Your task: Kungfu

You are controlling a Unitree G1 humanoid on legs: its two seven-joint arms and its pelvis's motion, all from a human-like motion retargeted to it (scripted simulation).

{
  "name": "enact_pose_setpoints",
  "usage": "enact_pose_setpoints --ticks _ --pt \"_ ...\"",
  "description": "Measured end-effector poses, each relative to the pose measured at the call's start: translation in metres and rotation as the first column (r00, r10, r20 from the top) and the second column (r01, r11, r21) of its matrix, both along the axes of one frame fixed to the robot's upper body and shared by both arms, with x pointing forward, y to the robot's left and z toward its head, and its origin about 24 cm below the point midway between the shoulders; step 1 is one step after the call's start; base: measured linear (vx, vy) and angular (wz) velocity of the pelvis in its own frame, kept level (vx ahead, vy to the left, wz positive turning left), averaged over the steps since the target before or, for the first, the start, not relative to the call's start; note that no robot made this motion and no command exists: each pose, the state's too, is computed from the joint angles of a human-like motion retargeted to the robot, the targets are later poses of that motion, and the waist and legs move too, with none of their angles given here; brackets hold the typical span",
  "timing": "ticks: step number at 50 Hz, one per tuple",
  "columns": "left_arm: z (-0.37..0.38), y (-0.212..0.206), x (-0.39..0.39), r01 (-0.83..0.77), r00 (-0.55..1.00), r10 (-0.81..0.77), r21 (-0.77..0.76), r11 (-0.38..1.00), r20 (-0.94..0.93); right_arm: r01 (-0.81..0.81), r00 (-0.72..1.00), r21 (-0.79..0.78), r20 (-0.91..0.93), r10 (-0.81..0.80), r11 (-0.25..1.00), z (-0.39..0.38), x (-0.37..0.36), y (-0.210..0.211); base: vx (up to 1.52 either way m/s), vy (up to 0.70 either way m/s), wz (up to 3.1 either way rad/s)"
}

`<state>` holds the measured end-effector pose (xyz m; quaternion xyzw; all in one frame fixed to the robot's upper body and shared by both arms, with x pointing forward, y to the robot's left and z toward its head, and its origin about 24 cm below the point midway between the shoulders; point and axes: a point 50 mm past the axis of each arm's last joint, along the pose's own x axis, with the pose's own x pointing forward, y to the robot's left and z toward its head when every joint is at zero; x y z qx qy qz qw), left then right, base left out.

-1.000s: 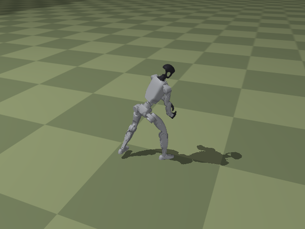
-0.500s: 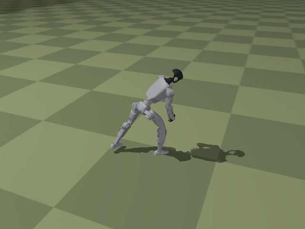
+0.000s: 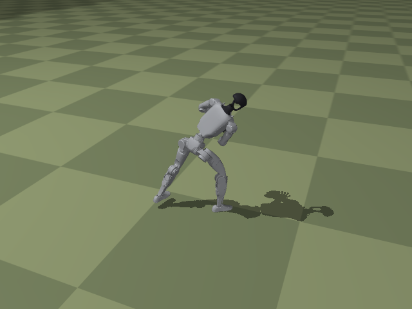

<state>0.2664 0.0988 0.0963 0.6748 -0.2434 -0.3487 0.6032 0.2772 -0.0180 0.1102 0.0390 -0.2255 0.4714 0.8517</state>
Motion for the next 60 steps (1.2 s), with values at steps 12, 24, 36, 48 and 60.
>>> enact_pose_setpoints --ticks 12,24,36,48,60 --pt "-0.032 -0.005 0.007 -0.057 0.974 0.016 -0.176 0.983 -0.226 0.095 0.995 -0.136 -0.018 -0.098 0.986 -0.023 0.022 -0.028 0.03 -0.04 -0.35" --pt "-0.003 -0.046 0.023 -0.164 0.805 -0.391 -0.801 0.576 -0.446 0.329 0.865 -0.093 -0.368 -0.340 0.940 -0.075 0.041 -0.083 0.11 -0.37 -0.60" --pt "0.090 -0.010 0.070 -0.208 0.788 -0.607 -0.972 -0.107 -0.101 0.618 0.786 0.306 -0.251 -0.565 0.724 0.011 0.054 -0.174 0.27 -0.26 -1.49" --pt "0.100 -0.034 0.074 -0.415 0.546 -0.825 -0.810 -0.414 0.142 0.440 0.680 0.815 -0.028 -0.733 0.377 0.111 -0.021 -0.217 0.44 -0.24 -2.17" --pt "0.100 -0.085 0.053 -0.559 0.223 -0.927 -0.740 -0.375 0.301 0.206 0.695 0.926 0.088 -0.713 0.315 0.136 -0.074 -0.207 0.35 0.18 -2.25"
